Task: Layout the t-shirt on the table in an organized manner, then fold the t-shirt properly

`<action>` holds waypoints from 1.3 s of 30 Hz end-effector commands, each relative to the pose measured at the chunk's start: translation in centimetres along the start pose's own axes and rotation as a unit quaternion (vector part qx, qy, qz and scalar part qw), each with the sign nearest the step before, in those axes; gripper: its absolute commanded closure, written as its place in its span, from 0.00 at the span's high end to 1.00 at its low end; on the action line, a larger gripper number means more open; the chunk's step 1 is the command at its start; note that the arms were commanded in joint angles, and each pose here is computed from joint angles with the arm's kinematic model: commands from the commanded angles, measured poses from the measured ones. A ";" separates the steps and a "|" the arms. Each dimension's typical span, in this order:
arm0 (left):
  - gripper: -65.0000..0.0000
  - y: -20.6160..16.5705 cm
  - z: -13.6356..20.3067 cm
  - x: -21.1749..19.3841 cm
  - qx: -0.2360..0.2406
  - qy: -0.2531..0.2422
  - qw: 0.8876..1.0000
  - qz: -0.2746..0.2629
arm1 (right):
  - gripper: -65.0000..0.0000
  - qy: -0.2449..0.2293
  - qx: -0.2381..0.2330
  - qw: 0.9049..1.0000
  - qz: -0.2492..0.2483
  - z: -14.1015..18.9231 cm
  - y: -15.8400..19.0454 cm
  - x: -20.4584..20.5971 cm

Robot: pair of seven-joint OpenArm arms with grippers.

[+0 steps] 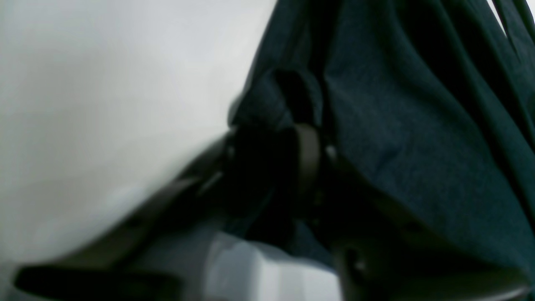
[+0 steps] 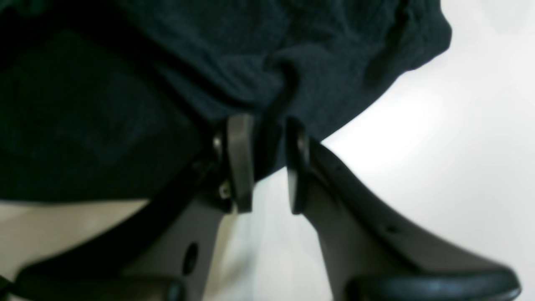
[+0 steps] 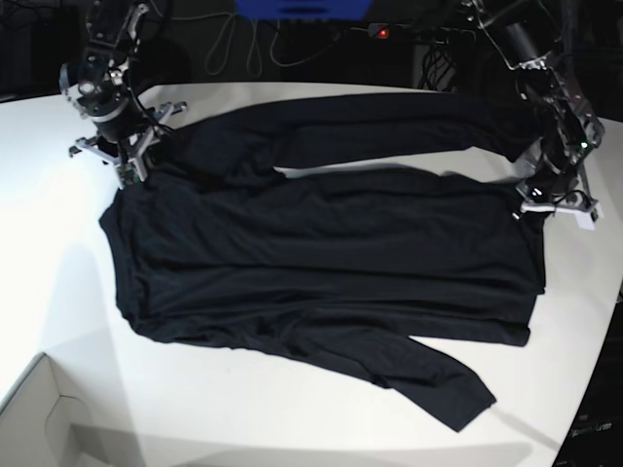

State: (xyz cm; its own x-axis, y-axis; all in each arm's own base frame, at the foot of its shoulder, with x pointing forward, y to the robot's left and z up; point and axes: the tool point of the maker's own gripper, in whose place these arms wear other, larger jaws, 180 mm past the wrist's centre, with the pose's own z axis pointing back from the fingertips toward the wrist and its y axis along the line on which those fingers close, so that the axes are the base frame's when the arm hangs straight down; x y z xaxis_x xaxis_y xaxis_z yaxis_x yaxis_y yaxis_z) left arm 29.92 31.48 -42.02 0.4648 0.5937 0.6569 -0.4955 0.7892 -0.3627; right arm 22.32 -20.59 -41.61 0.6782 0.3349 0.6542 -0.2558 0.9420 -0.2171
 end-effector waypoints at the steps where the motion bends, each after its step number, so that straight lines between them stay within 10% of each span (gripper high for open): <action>1: 0.18 -0.6 0.2 1.8 -0.009 -0.024 1.000 -0.005 | 0.22 -0.019 -0.004 1.000 0.002 0.2 -0.4 1.0; 6: 0.00 -0.6 0.2 1.8 -0.010 -0.024 1.000 -0.005 | 0.22 -0.020 -0.004 1.000 0.002 0.2 -0.5 1.1; 39: 0.01 2.5 6.5 4.7 0.032 -0.105 0.994 -0.012 | 0.22 -0.020 -0.002 1.000 0.003 0.2 -0.3 1.0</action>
State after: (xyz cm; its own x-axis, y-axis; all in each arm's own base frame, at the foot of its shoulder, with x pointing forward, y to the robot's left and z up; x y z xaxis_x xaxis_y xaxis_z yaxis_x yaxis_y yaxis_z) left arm 25.55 34.81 -36.87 0.3464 0.5441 0.7642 -0.5510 0.7773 -0.3037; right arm 22.35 -20.51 -41.61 0.6769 0.3363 0.6547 -0.2582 0.9415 -0.2167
